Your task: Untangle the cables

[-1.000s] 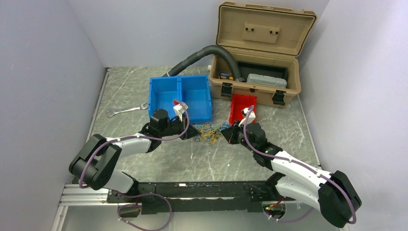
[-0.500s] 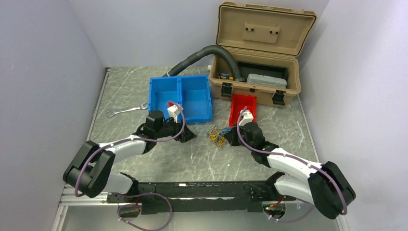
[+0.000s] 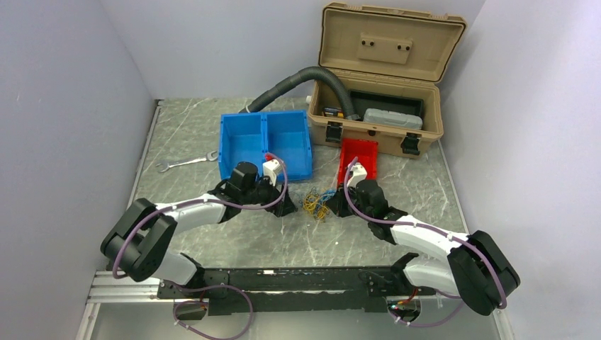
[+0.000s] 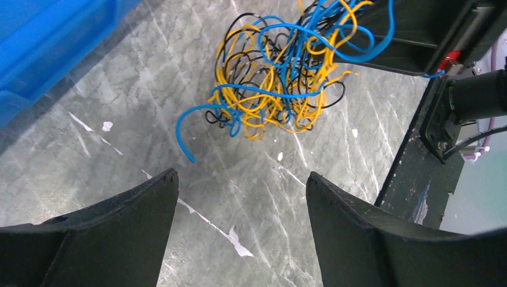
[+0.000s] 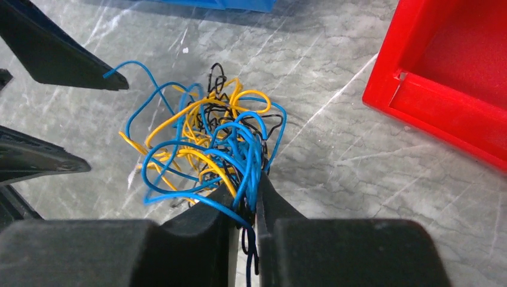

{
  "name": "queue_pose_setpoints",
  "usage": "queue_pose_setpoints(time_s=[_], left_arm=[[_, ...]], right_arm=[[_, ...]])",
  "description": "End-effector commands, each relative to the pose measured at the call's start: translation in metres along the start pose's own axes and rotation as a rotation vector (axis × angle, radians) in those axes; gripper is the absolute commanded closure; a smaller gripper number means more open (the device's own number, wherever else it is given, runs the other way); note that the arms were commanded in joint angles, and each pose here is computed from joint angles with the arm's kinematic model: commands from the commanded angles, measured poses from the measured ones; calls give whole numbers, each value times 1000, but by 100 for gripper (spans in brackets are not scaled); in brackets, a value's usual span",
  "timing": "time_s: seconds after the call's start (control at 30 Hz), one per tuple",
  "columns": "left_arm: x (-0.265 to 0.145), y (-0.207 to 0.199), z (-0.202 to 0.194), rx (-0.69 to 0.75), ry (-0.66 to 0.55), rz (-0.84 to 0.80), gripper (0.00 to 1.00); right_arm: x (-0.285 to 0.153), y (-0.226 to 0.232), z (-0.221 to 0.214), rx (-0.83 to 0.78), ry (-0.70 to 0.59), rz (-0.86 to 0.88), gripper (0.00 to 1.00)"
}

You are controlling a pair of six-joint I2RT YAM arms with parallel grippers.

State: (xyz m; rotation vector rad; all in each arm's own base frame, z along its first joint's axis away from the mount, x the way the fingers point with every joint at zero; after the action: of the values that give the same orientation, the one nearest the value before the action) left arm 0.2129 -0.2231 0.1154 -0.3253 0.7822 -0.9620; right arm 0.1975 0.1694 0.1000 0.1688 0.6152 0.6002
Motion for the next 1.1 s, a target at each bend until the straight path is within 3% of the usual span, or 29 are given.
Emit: queue_pose_setpoints(time_s=[0.0, 0.07, 0.17, 0.57, 0.83, 1.07], left_arm=[[7, 1, 9, 17, 17, 5, 19], [9, 0, 8, 16, 25, -2, 19], [9, 0, 8, 21, 24, 0, 19], [32, -21, 33, 39, 16, 107, 20], [56, -18, 31, -66, 45, 141, 26], [80, -26, 31, -84, 86, 171, 28]], right_arm=[[0, 6, 24, -20, -90, 11, 71], [-3, 4, 25, -19, -103, -8, 48], [-7, 3, 26, -18, -129, -27, 35], [-10, -1, 27, -5, -146, -64, 29], [-42, -29, 31, 80, -281, -337, 32], [-56, -33, 31, 118, -349, -376, 34]])
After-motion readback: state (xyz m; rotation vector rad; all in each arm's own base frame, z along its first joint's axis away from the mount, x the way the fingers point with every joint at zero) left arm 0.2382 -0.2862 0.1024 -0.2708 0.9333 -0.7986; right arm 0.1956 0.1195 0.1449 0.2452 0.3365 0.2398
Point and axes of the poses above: each gripper's point midway between its finger pads, its own x axis out along the fingers, its own y axis along the line the jaws close on, z = x × y, the point moved 7 cm from there along -x, back along the fingers, and after that the axes turned 8 degrees about -x, right-handed, at the moved point
